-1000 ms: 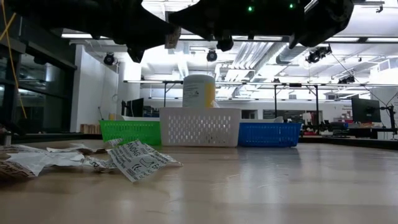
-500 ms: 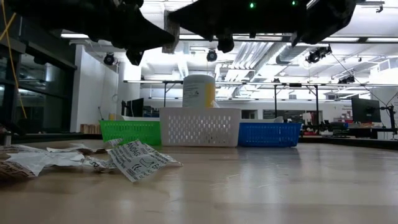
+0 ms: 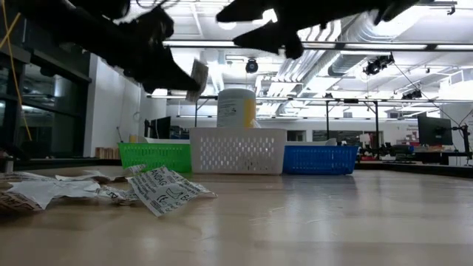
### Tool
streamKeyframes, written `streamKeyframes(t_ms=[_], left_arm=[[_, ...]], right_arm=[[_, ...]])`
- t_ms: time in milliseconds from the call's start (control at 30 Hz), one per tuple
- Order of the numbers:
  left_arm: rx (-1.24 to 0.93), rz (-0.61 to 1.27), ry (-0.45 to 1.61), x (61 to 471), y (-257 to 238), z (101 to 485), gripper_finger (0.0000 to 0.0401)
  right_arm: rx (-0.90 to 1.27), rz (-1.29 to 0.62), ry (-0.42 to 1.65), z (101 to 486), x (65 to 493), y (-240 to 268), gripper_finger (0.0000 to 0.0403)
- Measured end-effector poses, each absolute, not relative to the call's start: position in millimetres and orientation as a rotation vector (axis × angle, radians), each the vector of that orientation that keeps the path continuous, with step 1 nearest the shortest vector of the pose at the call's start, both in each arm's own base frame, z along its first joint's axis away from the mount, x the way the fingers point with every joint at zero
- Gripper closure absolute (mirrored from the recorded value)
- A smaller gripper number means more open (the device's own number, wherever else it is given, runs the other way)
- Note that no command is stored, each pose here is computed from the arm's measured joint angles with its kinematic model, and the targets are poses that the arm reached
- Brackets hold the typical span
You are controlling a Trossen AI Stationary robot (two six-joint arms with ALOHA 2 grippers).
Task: Pick & Place Travel size toiletries
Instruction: Put the white bandage into the green bin
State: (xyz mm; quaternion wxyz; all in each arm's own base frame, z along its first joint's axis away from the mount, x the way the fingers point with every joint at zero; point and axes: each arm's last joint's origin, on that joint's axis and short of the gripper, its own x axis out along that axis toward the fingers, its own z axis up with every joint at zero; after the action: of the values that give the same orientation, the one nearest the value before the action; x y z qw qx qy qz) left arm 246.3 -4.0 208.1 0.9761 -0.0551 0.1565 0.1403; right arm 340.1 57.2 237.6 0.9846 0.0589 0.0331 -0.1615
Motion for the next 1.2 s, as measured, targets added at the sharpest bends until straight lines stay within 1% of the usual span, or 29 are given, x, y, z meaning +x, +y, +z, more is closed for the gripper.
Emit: streamKeyframes(t_ms=[67,167,233,500,700,767,933,1100,1200], left_arm=[[-0.127,0.341,0.338,245,9,206,0.0400],[-0.134,0.431,0.391,239,30,203,0.0401],[-0.142,0.485,0.411,235,42,205,0.0401],[-0.179,0.657,0.656,213,81,208,0.0401],[-0.160,0.624,0.863,201,106,208,0.0401],[-0.150,0.603,0.905,201,113,211,0.0401],[-0.108,0.527,1.096,203,122,204,0.0401],[-0.039,0.444,1.161,215,126,199,0.0399],[-0.021,0.436,1.159,219,129,203,0.0380]], right_arm=[[0.149,-0.348,0.105,244,331,59,0.0069],[0.187,-0.398,0.150,249,321,60,0.0059],[0.183,-0.439,0.203,245,317,61,0.0058],[0.200,-0.507,0.328,230,311,58,0.0057],[0.185,-0.511,0.344,228,310,57,0.0057],[0.181,-0.511,0.350,228,310,57,0.0057],[0.173,-0.513,0.364,227,309,57,0.0057],[0.158,-0.515,0.400,224,308,57,0.0057],[0.152,-0.520,0.437,220,305,57,0.0057]])
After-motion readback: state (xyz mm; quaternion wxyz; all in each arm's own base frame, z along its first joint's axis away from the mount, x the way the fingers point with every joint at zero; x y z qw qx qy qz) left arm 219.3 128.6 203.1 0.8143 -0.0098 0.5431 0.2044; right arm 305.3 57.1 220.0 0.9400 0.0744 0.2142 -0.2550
